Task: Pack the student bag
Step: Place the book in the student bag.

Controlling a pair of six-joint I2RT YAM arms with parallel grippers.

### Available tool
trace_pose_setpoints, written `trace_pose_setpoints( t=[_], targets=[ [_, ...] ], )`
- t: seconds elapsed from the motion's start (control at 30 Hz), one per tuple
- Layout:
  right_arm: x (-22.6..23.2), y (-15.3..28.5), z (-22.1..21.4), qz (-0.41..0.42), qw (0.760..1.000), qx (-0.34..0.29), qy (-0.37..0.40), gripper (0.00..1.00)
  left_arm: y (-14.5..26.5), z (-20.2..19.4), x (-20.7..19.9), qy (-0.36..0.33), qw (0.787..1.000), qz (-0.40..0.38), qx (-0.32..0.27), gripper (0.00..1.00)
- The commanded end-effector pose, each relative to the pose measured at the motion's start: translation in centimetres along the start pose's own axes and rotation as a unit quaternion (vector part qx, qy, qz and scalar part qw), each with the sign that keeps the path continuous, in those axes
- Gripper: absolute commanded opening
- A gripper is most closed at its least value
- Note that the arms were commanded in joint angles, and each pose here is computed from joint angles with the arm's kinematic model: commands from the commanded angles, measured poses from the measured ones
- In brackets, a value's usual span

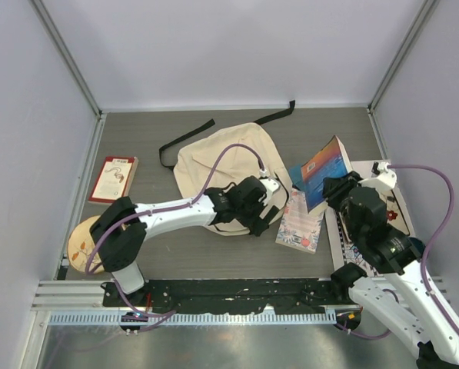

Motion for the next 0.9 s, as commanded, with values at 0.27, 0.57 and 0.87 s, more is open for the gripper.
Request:
trace_pose_setpoints(
  t=[0.27, 0.57, 0.87],
  targets=[
    [3.6, 1.8, 6.0, 0.067, 0.990, -0.091, -0.087, 0.01, -2.0, 0.7, 0.3, -0.013, 1.000, 0.022, 0.005, 0.70],
    [3.3, 1.5, 5.0, 0.064, 0.991, -0.077, -0.091, 0.01, -1.8, 1.1, 0.6, -0.011, 0.999, 0.033, -0.005, 0.36],
    [3.2, 1.3, 4.0, 0.064, 0.992, -0.061, -0.094, 0.01, -1.8, 1.0, 0.8, -0.008, 0.999, 0.041, -0.005, 0.07]
  ],
)
Point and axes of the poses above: each gripper's point midway between its finger pads, its own y axis back along the fingers, its own x axis along the line the jaws close on, z = x × y, the point moved 2 cm from there along y, back along the fingers, and after that the axes turned 2 degrees about -y, right-handed, at the moved point
